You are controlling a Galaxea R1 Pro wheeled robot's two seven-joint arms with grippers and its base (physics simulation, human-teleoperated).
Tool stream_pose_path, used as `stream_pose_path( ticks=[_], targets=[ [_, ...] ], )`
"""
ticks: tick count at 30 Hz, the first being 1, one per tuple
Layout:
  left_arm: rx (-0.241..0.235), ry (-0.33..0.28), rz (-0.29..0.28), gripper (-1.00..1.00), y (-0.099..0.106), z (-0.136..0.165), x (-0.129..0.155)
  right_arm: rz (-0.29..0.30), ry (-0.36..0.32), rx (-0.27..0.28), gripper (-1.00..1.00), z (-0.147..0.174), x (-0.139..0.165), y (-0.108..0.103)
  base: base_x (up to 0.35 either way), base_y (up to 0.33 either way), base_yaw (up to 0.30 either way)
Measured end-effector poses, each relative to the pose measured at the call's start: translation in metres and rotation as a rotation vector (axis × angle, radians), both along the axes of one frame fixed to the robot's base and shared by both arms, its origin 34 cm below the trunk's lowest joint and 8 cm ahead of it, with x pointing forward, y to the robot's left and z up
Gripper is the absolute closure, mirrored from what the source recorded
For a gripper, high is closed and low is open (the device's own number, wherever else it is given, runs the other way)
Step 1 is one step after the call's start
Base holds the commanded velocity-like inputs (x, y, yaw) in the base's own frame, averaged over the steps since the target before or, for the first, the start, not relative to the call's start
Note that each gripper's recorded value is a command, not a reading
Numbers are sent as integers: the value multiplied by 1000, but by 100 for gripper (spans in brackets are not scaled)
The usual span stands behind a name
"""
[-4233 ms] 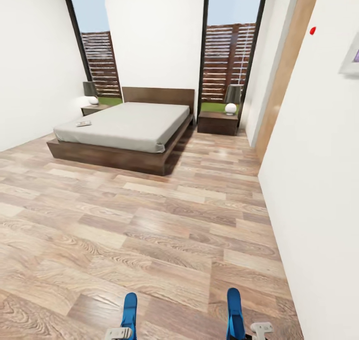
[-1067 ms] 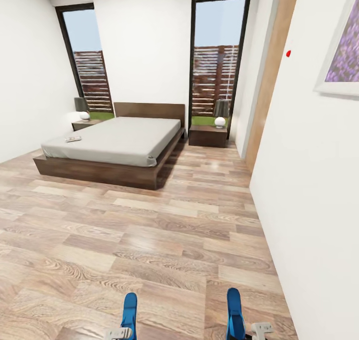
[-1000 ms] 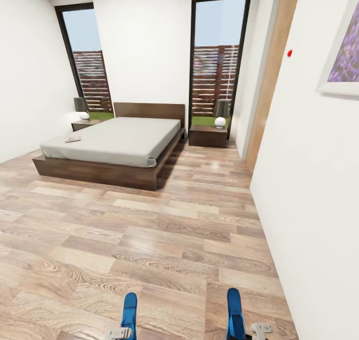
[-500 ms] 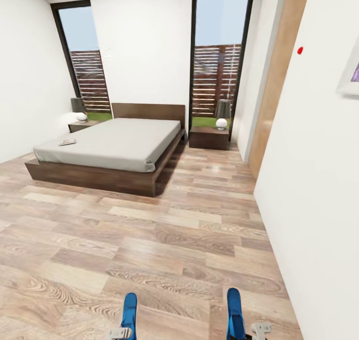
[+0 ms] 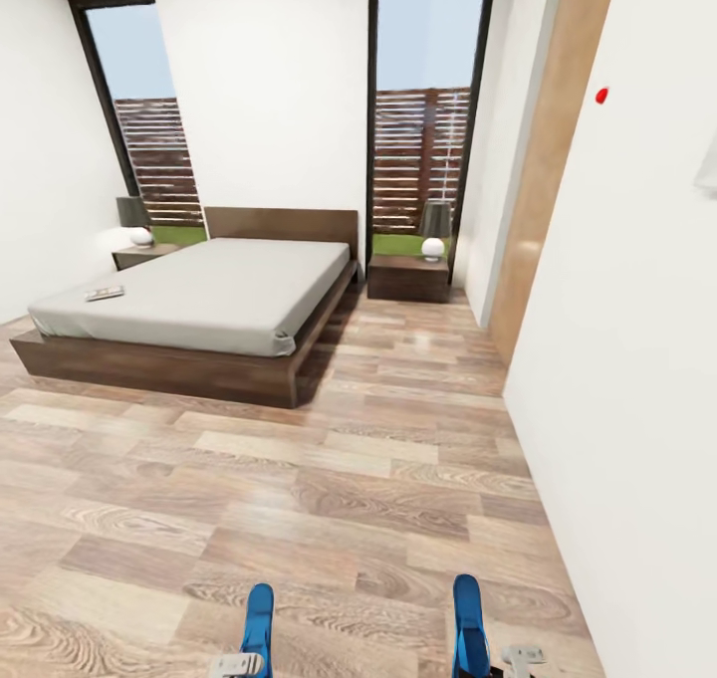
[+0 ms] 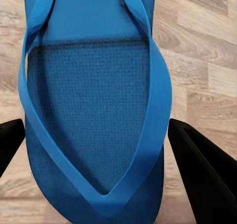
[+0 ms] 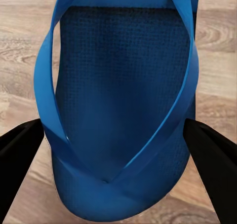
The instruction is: In the bedroom, move the book from the bed onto either nightstand, and place the two sandals side by side next to the bed.
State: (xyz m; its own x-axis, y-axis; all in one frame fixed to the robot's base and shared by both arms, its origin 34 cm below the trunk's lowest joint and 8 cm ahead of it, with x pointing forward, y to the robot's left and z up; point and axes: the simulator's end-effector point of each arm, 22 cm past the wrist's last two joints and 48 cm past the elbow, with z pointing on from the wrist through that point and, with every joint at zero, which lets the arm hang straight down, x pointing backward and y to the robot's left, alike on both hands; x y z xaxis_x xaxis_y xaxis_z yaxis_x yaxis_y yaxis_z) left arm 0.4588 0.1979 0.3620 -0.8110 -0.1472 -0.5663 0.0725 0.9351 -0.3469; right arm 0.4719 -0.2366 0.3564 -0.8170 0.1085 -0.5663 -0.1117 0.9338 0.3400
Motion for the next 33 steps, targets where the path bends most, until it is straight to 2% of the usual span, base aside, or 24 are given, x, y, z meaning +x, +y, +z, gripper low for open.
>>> stream_pose_path(
  ticks=[10,26,33],
  targets=[
    [0,0,0,100,0,0,0,2,0,-1,100,0,0,0,324,0,-8],
    [-2,0,0,100,-1,0,0,4,0,-1,100,0,0,0,324,0,-128],
    [-1,1,0,100,-1,0,-1,5,0,-2,100,0,0,0,324,0,-36]
  ],
)
